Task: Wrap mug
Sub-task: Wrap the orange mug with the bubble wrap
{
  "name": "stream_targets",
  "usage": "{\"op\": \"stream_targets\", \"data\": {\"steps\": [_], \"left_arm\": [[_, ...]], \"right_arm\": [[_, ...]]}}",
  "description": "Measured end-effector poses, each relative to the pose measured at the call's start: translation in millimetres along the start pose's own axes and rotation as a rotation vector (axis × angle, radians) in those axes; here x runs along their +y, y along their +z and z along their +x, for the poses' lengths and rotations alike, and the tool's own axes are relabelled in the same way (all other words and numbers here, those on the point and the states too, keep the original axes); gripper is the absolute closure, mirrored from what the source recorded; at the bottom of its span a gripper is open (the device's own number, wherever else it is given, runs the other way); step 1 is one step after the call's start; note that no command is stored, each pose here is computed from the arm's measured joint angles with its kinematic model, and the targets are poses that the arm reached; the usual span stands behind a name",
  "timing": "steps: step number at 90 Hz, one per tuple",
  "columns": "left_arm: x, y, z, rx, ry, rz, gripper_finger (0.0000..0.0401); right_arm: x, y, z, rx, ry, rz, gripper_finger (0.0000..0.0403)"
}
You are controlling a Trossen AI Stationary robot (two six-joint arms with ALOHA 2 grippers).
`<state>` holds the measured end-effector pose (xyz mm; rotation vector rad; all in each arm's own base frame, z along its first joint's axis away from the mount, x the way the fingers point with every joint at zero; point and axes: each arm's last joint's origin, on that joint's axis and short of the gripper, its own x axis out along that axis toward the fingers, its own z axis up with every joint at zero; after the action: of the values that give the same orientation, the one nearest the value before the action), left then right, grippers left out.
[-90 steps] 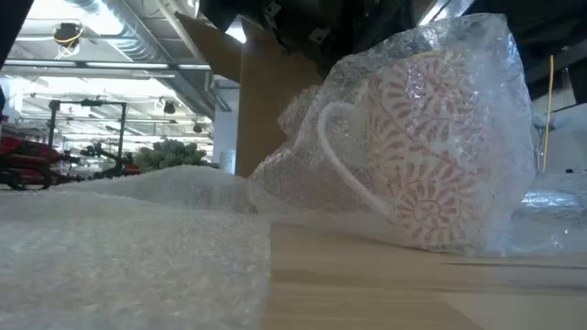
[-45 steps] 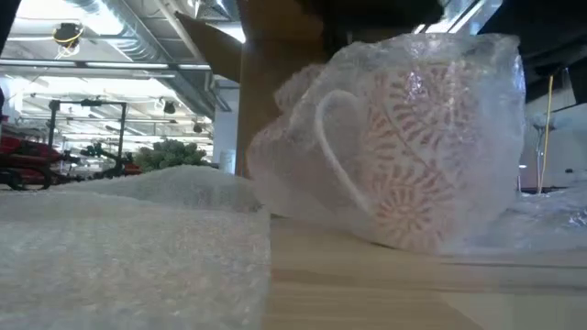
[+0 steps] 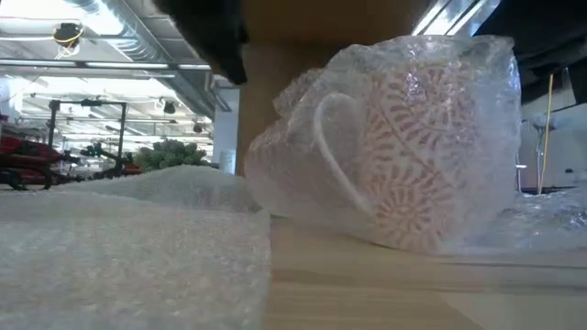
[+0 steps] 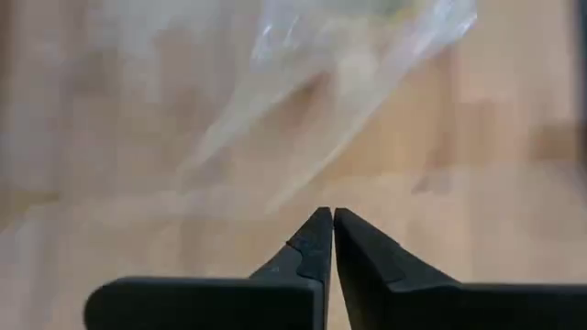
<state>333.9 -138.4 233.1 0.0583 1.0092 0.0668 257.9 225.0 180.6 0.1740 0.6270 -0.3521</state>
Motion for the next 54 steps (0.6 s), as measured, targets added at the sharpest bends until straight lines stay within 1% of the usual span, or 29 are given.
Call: {"op": "stream_targets", "data": {"steps": [5, 10, 17, 21, 25, 34, 43, 54], "left_arm": [[-2.4, -6.6, 16.8, -0.044, 0.06, 0.024, 0.0401], [-3.8, -6.0, 28.9, -0.133, 0.084, 0.036, 0.0401], [-3.4, 9.5, 26.7, -0.292, 0.072, 0.018, 0.0401], [-2.4, 15.9, 23.9, -0.344, 0.062, 0.016, 0.0401], [-1.1, 19.0, 24.0, -0.37, 0.046, 0.02, 0.0401], [-3.0, 24.5, 25.2, -0.42, -0.034, 0.035, 0.0401], [-2.6, 32.5, 26.9, -0.478, -0.097, 0.021, 0.0401], [-4.4, 28.8, 55.4, -0.445, -0.13, 0.022, 0.0401]], "right_arm": [[0.0, 0.0, 0.0, -0.001, 0.0, 0.0, 0.0403], [0.0, 0.0, 0.0, -0.001, 0.0, 0.0, 0.0403], [0.1, 0.1, 0.0, -0.002, 0.0, 0.002, 0.0403], [0.1, 0.1, 0.0, -0.002, 0.0, 0.002, 0.0403], [0.1, 0.2, 0.0, -0.003, 0.0, 0.003, 0.0403], [0.0, 0.2, 0.0, -0.004, -0.002, 0.003, 0.0403], [-0.4, 0.7, 0.6, -0.004, -0.004, 0.005, 0.0403], [-0.9, 1.5, 1.6, -0.004, -0.006, 0.01, 0.0403]]}}
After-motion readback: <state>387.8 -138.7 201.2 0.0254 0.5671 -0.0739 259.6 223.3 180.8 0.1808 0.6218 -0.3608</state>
